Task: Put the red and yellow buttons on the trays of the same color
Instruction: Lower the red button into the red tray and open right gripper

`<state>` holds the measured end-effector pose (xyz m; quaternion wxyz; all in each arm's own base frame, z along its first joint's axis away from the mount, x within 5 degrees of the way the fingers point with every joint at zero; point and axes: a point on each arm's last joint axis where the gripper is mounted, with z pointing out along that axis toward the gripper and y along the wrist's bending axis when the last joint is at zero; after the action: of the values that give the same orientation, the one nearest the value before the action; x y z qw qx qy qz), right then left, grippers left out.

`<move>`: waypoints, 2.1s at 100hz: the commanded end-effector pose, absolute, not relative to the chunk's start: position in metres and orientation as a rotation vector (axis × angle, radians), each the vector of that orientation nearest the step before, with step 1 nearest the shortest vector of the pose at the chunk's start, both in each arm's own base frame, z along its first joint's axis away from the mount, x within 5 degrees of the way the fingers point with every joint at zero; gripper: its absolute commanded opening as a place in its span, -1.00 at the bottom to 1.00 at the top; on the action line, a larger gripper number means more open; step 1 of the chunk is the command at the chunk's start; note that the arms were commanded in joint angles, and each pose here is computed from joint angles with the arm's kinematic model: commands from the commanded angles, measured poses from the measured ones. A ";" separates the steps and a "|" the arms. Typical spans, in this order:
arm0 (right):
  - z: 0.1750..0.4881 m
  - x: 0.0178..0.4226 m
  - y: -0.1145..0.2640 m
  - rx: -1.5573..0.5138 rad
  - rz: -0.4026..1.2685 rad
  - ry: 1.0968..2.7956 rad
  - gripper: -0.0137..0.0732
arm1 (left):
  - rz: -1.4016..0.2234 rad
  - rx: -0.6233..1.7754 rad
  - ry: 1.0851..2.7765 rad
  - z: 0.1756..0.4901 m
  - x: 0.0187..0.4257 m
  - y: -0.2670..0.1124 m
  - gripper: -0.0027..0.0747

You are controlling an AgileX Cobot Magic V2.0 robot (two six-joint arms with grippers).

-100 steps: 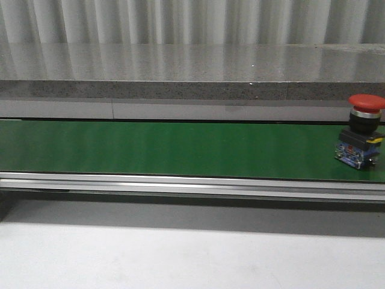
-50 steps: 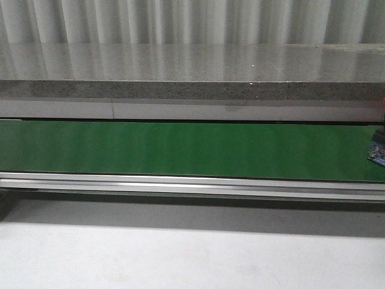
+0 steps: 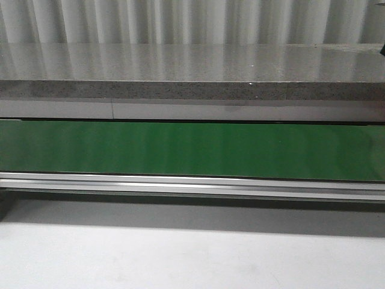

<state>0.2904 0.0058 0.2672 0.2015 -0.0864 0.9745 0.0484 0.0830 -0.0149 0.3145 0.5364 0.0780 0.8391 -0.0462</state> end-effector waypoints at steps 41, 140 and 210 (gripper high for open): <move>0.334 0.297 -0.040 0.153 0.094 2.458 -0.36 | -0.131 0.179 1.911 0.328 0.085 -0.016 -0.98; 0.268 0.323 -0.200 0.853 -0.035 2.244 -0.36 | -0.131 0.179 1.911 0.328 0.085 -0.016 -0.98; 0.226 0.337 -0.207 0.941 0.036 2.294 0.28 | -0.130 0.177 1.911 0.328 0.085 -0.016 -0.98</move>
<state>0.3354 -0.2038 0.1977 0.2730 0.3597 0.8919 0.0234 0.0830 -0.0149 0.3145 0.5364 0.0780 0.8391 -0.0462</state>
